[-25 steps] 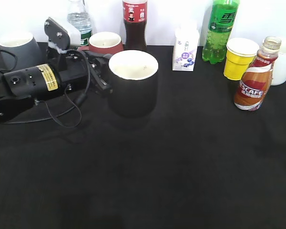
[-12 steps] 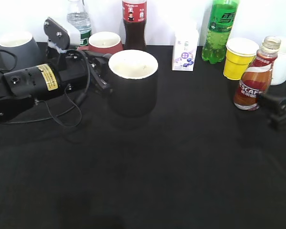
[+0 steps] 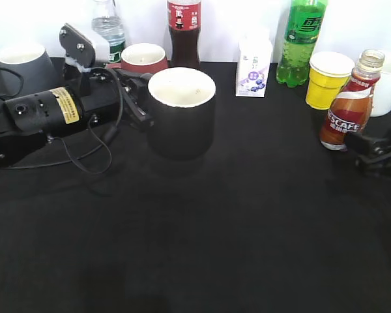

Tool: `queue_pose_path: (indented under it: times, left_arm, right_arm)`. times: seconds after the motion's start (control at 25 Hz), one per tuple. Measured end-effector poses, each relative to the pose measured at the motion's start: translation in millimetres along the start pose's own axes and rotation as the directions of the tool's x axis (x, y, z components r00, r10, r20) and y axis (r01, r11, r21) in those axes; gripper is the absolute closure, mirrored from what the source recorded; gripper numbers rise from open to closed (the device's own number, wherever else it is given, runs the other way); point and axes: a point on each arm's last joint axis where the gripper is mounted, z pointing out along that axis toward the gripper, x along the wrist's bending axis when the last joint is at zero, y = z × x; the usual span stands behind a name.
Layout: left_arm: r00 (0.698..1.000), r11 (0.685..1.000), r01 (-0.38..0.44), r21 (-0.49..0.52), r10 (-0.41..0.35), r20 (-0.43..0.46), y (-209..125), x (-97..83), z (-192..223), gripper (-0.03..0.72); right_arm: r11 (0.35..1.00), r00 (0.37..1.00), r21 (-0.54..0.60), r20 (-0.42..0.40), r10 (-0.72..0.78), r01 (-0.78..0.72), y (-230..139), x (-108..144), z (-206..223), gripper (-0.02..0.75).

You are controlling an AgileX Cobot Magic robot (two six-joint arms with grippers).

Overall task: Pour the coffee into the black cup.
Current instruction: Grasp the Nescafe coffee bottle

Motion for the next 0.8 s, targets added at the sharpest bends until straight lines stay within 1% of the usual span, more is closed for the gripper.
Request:
queue_pose_path:
  times: [0.04,0.08,0.16,0.36,0.4,0.48,0.52,0.56,0.64,0.8]
  left_arm:
    - [1.000,1.000,0.001,-0.001,-0.001,-0.002,0.1,0.2,0.0,0.628]
    - [1.000,1.000,0.002,-0.001,-0.002,-0.003,0.1,0.3,0.0,0.628]
    - [1.000,1.000,0.003,-0.001,-0.003,-0.003,0.1,0.3,0.0,0.628]
    - [1.000,1.000,0.003,-0.001,-0.003,-0.003,0.1,0.3,0.0,0.628]
    - [1.000,1.000,0.003,-0.001,-0.003,-0.003,0.1,0.3,0.0,0.628]
    - [1.000,1.000,0.003,-0.001,-0.003,-0.003,0.1,0.3,0.0,0.628]
    - [1.000,1.000,0.003,-0.001,-0.003,-0.003,0.1,0.3,0.0,0.628]
    - [1.000,1.000,0.003,-0.001,-0.003,-0.003,0.1,0.3,0.0,0.628]
    - [1.000,1.000,0.003,-0.001,-0.003,-0.003,0.1,0.3,0.0,0.628]
    - [1.000,1.000,0.003,-0.001,-0.003,-0.003,0.1,0.3,0.0,0.628]
  right_arm:
    - [1.000,1.000,0.003,-0.002,-0.001,0.001,-0.7,-0.3,2.4,0.075]
    - [1.000,1.000,0.010,-0.011,-0.004,0.004,-2.5,-0.6,6.7,0.065]
    - [0.999,0.998,0.027,-0.062,-0.024,0.026,-6.5,1.4,17.4,0.063]
    - [0.998,0.996,0.015,-0.077,-0.052,0.053,-5.4,-4.1,48.0,0.063]
    - [0.998,0.994,0.000,-0.090,-0.066,0.067,-2.7,-4.7,56.4,0.063]
    - [0.995,0.984,-0.021,-0.148,-0.103,0.101,0.6,-2.9,72.3,0.064]
    - [0.995,0.984,-0.023,-0.148,-0.102,0.100,0.8,-3.7,75.9,0.078]
    - [0.995,0.984,-0.019,-0.146,-0.101,0.100,0.6,-4.0,76.4,0.110]
    - [0.995,0.984,-0.019,-0.146,-0.100,0.098,0.8,-4.1,76.7,0.210]
    - [0.996,0.986,-0.032,-0.144,-0.083,0.079,-2.8,-2.8,69.6,0.210]
